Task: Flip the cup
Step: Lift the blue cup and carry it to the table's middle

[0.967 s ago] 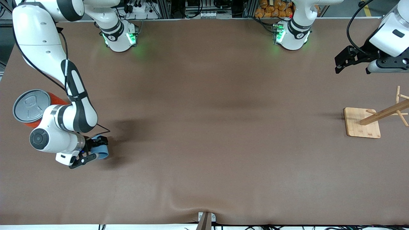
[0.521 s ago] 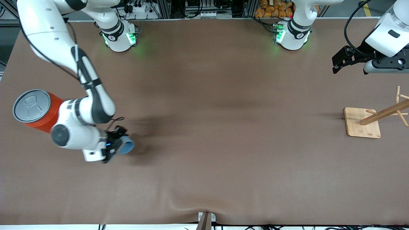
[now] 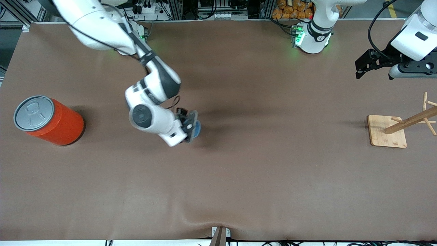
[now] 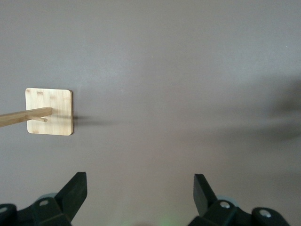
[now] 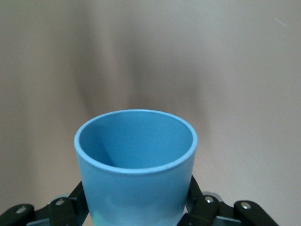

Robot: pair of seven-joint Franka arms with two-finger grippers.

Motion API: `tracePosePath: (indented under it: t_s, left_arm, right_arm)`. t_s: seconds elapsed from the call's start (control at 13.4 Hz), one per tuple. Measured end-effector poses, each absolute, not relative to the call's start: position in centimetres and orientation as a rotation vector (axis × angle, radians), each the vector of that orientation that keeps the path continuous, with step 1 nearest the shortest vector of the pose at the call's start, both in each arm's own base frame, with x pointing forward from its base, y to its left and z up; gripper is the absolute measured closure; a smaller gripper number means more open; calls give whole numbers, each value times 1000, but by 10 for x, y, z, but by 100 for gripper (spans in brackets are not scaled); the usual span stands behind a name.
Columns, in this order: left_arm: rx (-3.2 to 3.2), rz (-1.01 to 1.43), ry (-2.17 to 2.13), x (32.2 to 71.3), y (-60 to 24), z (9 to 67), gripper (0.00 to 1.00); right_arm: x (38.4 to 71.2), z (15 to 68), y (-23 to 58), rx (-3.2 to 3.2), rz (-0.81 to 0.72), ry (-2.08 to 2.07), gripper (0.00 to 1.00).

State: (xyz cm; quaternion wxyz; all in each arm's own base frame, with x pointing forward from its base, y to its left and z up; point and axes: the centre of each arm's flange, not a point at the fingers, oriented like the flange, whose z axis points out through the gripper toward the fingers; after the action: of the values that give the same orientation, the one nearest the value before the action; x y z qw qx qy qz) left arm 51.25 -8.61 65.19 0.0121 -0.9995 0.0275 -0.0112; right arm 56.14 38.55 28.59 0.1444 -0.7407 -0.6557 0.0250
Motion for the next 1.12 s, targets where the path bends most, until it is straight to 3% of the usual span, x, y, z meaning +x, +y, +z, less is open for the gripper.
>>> tracePosePath:
  t_s: [0.3, 0.74, 0.89, 1.04, 1.12]
  left_arm:
    - [-3116, -35, 86, 513, -86, 652, 0]
    - [-3116, -35, 86, 513, -86, 652, 0]
    - [-3116, -35, 86, 513, -86, 652, 0]
    - [-3116, -35, 86, 513, -86, 652, 0]
    - [-3116, -35, 86, 513, -86, 652, 0]
  right_arm:
    - [516, 266, 448, -2039, 65, -2063, 21]
    - [507, 220, 469, -2071, 69, -2160, 20]
    - [512, 217, 465, -2084, 61, -2156, 16]
    - [514, 218, 464, -2090, 56, -2154, 1]
    - [515, 219, 464, -2090, 52, -2155, 1]
